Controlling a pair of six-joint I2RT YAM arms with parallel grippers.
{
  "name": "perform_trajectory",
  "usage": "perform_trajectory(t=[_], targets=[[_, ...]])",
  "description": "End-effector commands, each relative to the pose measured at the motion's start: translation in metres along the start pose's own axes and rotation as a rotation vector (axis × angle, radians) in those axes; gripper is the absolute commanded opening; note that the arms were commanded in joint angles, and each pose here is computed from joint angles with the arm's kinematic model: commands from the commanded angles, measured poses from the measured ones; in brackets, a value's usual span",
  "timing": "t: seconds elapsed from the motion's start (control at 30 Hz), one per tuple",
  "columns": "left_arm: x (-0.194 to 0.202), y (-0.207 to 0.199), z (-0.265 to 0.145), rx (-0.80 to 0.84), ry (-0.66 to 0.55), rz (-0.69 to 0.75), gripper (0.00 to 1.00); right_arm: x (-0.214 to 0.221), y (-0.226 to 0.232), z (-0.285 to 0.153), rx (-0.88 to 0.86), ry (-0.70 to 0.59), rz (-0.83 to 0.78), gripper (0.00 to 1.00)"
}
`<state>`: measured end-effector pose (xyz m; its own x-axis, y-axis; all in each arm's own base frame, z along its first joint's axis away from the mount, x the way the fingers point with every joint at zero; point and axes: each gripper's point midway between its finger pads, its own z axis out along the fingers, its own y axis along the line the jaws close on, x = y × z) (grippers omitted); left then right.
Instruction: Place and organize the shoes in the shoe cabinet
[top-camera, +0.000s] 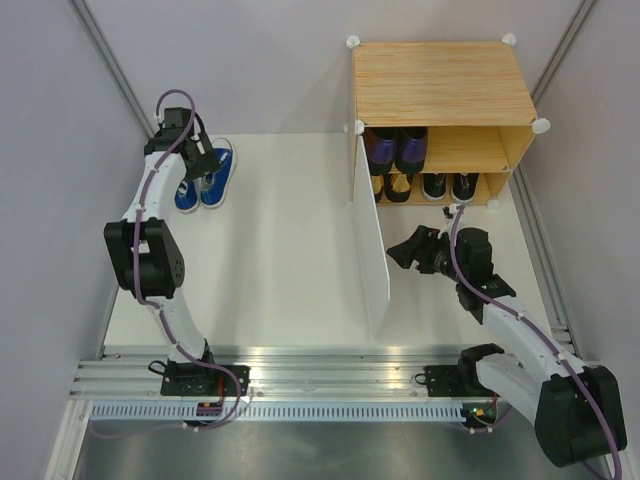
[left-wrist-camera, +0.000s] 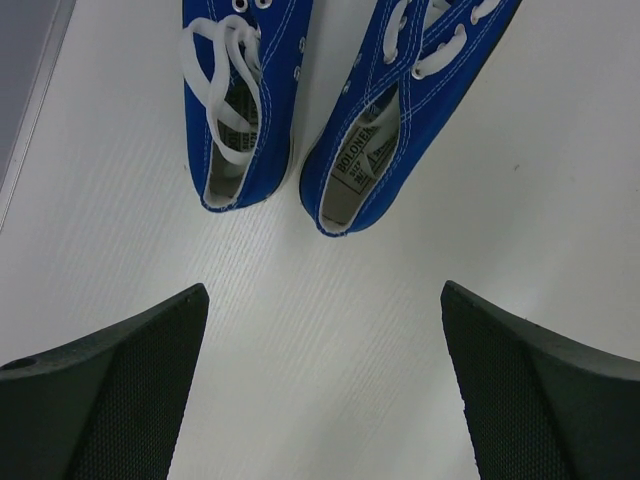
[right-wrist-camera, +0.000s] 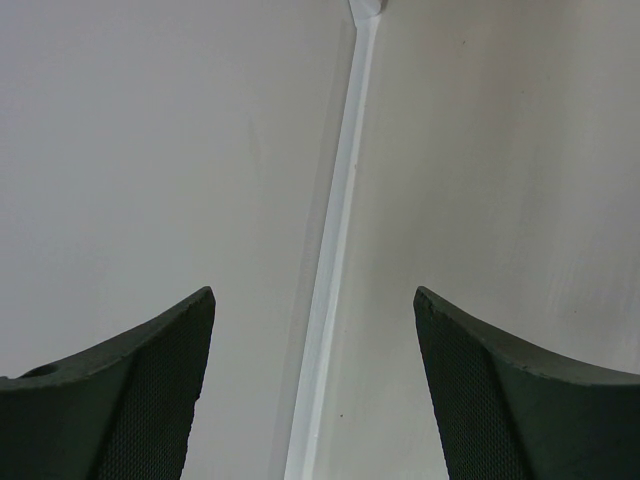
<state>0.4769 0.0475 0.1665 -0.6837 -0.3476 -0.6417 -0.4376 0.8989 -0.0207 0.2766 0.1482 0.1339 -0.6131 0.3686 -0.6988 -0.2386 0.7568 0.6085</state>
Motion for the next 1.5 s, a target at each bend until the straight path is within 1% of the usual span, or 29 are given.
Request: perform_trajectory(t=[0.0,0.23,0.27,0.33,0.4,0.47,0.63,0.67,0.73,0.8,0.87,1.13,1.23,1.4,1.47], targets=[[-0.037,-0.009,0.003,0.049,-0.097,0.005,1.0,0.001,0.006,0.004,-0.036,0.011,0.01,0.84],[-0.016,0.0,0.059,0.028,-0.01,-0.03,0.99,0.001,0.002,0.005,-0.02,0.004,0.002,0.84],[-0.01,0.004,0.073,0.021,0.017,-0.04,0.99,0.001,0.002,0.005,-0.019,0.006,0.004,0.84],[-0.006,0.005,0.084,0.032,0.04,-0.054,0.98,0.002,0.001,0.006,-0.015,0.009,0.005,0.84],[0.001,0.006,0.096,0.035,0.067,-0.052,0.94,0.003,0.0,0.007,-0.014,0.013,0.008,0.84],[0.007,0.008,0.101,0.033,0.081,-0.052,0.92,0.003,0.0,0.008,-0.014,0.014,0.009,0.84],[0.015,0.017,0.109,-0.005,0.093,-0.031,0.91,0.003,0.0,0.007,-0.019,0.012,0.011,0.84],[0.017,0.019,0.111,-0.013,0.096,-0.03,0.88,0.003,0.001,0.007,-0.021,0.011,0.01,0.84],[0.022,0.02,0.111,-0.011,0.108,-0.034,0.83,0.004,0.001,0.006,-0.023,0.012,0.01,0.84],[0.026,0.019,0.112,0.001,0.116,-0.034,0.72,0.005,0.0,0.006,-0.022,0.013,0.011,0.84],[0.031,0.02,0.113,-0.004,0.124,-0.029,0.64,0.005,0.002,0.006,-0.027,0.013,0.011,0.84],[0.035,0.025,0.109,-0.014,0.123,-0.032,0.63,0.004,0.003,0.004,-0.032,0.008,0.011,0.84],[0.045,0.03,0.115,-0.035,0.145,-0.016,0.63,0.004,0.003,0.005,-0.034,0.009,0.014,0.84],[0.061,0.026,0.124,-0.013,0.193,-0.005,0.63,0.005,0.003,0.004,-0.034,0.009,0.016,0.84],[0.065,0.027,0.127,-0.019,0.202,0.009,0.59,0.005,0.003,0.004,-0.034,0.009,0.016,0.84]])
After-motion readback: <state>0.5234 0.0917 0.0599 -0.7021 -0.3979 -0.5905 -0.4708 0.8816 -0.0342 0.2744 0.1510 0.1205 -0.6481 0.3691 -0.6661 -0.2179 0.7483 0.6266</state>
